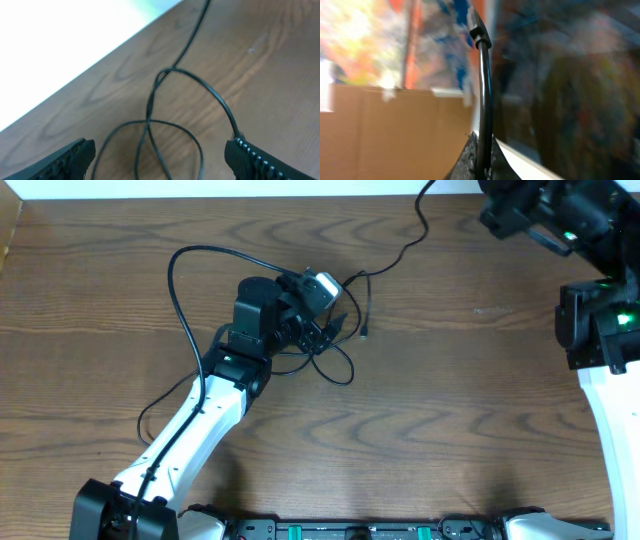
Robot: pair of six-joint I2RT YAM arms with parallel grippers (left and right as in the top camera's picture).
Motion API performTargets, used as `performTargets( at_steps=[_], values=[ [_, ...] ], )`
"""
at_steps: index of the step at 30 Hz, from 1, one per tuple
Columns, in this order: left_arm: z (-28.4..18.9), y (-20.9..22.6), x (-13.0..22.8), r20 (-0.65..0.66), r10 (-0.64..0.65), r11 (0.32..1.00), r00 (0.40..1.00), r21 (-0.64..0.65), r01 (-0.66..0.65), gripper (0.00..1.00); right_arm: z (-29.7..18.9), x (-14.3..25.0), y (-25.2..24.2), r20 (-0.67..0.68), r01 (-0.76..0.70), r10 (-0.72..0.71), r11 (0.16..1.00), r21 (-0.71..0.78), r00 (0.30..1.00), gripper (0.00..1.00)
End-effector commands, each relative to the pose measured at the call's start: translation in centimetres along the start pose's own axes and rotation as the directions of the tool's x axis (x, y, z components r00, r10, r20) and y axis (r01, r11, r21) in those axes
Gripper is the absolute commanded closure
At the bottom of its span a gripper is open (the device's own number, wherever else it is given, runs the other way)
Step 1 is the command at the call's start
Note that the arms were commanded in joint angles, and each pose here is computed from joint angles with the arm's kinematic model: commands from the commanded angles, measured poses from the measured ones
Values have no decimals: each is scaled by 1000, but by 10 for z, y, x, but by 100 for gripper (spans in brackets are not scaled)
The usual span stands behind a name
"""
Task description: Untangle cables
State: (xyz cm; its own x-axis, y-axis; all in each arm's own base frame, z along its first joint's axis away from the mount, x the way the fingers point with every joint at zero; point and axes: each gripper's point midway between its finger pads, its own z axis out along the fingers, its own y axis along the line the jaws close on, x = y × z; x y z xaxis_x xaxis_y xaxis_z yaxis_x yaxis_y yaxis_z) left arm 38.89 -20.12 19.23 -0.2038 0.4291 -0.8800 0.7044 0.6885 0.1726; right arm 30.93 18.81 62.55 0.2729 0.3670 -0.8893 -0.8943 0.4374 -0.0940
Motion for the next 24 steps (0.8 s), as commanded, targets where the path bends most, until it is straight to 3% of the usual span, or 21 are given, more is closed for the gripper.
performTargets(
  at_steps=[1,11,24],
  values=[
    [6,9,4,-13,15,999,1000,-46,-16,13,-1,-13,22,1,-164,164,982,-91,986,99],
    [23,-23,-28,170,62,990,983,114,-82,12,4,-21,39,22,-211,217,966,-150,976,99],
    [27,-66,-58,285,112,969,952,181,-168,12,5,-20,43,12,-216,221,962,-168,975,99]
  ],
)
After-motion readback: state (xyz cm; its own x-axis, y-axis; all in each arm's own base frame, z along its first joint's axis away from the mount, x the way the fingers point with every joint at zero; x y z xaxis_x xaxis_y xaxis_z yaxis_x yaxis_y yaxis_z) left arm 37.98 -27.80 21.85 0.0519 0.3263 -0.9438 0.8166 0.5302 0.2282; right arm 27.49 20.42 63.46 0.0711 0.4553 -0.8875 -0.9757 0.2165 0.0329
